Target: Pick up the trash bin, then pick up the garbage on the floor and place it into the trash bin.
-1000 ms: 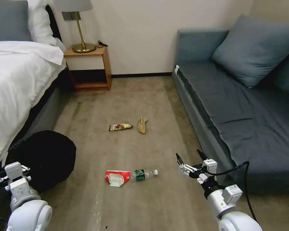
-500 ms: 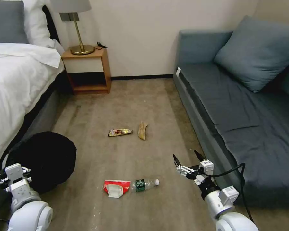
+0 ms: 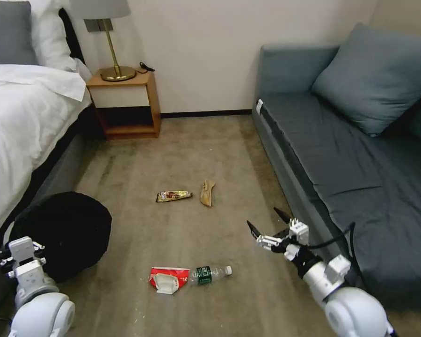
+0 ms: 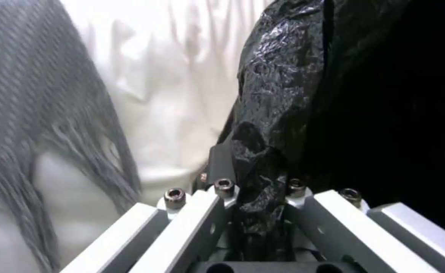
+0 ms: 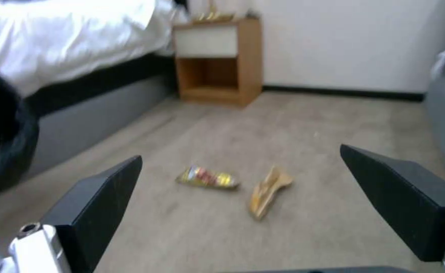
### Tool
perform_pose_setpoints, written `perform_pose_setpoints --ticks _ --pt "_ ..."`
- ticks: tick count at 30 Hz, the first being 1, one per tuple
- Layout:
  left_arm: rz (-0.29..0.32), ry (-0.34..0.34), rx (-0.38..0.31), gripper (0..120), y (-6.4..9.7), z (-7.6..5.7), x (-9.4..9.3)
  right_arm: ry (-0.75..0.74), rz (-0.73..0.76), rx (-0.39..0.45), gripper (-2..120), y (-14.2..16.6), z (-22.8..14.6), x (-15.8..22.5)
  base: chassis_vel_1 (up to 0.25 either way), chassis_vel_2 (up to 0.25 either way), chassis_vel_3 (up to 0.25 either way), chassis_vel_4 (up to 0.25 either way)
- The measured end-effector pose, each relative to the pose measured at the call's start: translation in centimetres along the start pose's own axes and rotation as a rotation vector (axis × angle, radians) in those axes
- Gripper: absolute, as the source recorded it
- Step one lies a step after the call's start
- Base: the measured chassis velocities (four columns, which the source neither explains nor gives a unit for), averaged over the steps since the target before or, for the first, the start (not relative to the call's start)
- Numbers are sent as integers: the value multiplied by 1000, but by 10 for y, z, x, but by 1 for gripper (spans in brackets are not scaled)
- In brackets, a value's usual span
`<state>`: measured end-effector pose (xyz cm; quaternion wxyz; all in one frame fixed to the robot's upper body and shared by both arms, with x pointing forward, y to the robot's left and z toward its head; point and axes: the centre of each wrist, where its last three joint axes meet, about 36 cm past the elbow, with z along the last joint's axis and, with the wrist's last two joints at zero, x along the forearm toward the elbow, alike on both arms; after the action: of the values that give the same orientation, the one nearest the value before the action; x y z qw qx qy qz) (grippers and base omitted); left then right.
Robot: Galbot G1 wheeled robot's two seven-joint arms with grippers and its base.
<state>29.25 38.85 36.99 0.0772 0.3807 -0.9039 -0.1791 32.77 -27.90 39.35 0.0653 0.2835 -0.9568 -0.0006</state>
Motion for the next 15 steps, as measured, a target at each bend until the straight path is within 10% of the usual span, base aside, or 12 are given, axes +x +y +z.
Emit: perform_pose_setpoints --ticks 8,15 --pt "-10 23 -20 3 8 20 17 187 -138 65 100 -62 14 -73 0 0 0 0" --pt "-30 21 -22 3 9 29 26 252 -314 130 100 -42 21 -170 0 0 0 0"
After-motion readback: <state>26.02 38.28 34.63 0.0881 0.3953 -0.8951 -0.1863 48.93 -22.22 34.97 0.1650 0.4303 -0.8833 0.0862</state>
